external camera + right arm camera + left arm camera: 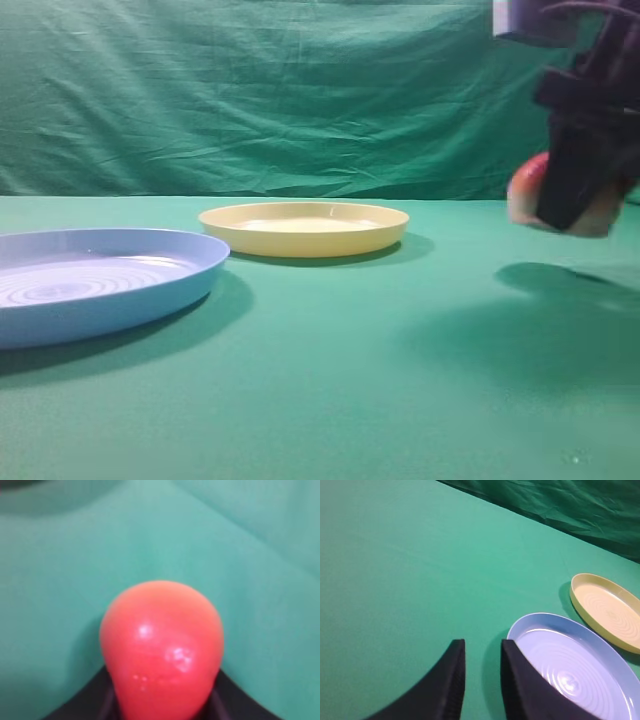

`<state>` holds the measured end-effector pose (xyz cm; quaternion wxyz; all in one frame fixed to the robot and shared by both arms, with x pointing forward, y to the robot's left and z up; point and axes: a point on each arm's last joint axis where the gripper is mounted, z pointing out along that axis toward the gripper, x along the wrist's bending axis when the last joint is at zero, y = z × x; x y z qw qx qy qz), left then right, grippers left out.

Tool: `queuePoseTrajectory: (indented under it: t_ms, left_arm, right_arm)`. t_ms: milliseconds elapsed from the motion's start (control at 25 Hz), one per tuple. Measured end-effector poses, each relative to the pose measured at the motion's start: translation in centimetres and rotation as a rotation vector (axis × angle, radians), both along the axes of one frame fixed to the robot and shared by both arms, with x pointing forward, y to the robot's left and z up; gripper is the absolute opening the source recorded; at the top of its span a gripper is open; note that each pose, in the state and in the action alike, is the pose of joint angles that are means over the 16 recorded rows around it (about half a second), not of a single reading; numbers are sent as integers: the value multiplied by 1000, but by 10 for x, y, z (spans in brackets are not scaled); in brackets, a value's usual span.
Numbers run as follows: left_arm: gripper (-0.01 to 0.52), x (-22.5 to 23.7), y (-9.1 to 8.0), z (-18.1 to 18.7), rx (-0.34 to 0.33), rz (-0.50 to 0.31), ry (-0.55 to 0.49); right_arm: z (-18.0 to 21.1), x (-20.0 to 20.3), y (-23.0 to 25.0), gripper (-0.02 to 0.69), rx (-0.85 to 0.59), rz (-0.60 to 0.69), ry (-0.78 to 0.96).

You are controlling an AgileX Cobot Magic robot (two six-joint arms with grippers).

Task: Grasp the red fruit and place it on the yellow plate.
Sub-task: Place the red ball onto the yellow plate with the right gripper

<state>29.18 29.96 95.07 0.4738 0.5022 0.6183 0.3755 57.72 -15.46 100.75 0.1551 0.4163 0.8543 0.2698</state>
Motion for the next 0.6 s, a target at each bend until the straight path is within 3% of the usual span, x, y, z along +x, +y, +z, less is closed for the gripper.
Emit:
queuePoseTrajectory:
  t_ms: [360, 600]
  left_arm:
    - [157, 0, 0, 0, 0, 0, 0]
    - [157, 0, 0, 0, 0, 0, 0]
  right_arm:
    - [-11, 31, 60, 196, 35, 87, -81]
    - [-39, 44, 80, 307, 20, 110, -46]
